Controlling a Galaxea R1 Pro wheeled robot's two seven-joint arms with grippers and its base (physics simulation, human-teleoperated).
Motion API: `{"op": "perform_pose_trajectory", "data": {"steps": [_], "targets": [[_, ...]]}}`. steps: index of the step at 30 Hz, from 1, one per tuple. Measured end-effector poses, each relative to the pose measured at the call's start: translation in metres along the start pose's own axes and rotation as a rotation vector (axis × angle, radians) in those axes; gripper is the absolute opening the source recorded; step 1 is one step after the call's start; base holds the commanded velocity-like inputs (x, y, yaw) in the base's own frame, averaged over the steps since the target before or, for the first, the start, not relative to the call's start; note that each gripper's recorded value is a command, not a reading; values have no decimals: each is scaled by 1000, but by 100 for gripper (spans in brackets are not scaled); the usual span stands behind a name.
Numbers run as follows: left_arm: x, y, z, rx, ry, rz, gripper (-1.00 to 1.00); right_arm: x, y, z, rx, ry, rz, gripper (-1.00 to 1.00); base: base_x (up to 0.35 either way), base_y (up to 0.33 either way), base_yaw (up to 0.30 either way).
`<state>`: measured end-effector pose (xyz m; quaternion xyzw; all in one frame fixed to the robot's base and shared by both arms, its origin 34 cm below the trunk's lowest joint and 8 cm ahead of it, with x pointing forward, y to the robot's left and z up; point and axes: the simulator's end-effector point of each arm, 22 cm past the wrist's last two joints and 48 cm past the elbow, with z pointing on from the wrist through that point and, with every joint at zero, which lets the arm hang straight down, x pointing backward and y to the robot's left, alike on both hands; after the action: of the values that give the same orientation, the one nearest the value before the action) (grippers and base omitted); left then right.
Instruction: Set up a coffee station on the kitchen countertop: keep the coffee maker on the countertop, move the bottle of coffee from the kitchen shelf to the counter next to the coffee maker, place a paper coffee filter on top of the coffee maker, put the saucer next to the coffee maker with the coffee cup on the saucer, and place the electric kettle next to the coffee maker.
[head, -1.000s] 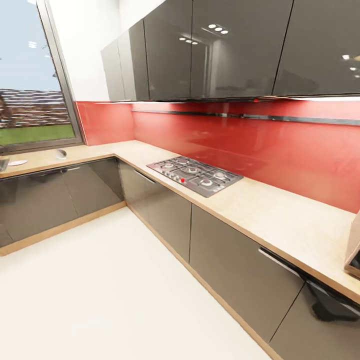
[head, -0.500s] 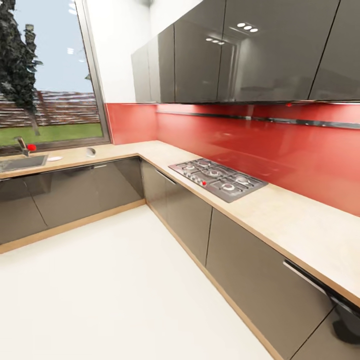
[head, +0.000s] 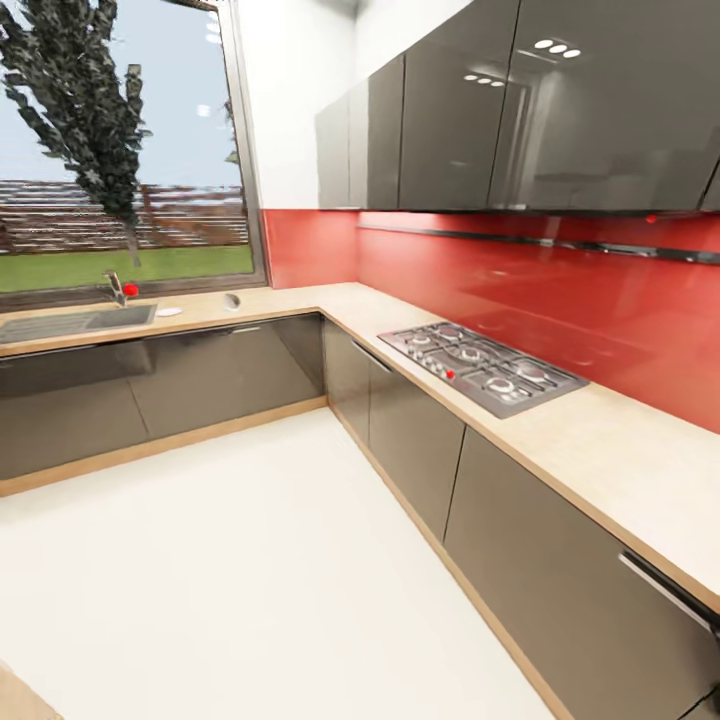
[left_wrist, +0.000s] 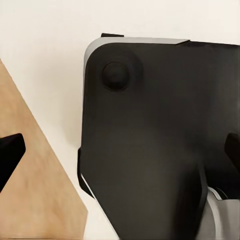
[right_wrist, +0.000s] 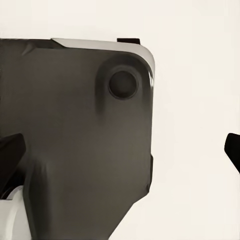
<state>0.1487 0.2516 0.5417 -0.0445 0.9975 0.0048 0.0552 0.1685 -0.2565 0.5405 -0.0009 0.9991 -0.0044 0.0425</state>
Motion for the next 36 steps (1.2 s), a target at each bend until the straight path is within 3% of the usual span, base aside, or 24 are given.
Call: {"op": "perform_pose_trajectory", "data": {"steps": [23, 36], "targets": [[3, 1, -27, -1, 2, -2, 100, 3, 0, -27, 0, 0, 0, 100, 0, 0, 15], [5, 1, -41, -1, 3, -3, 100, 5, 0, -41, 0, 0, 0, 100, 0, 0, 171]]}}
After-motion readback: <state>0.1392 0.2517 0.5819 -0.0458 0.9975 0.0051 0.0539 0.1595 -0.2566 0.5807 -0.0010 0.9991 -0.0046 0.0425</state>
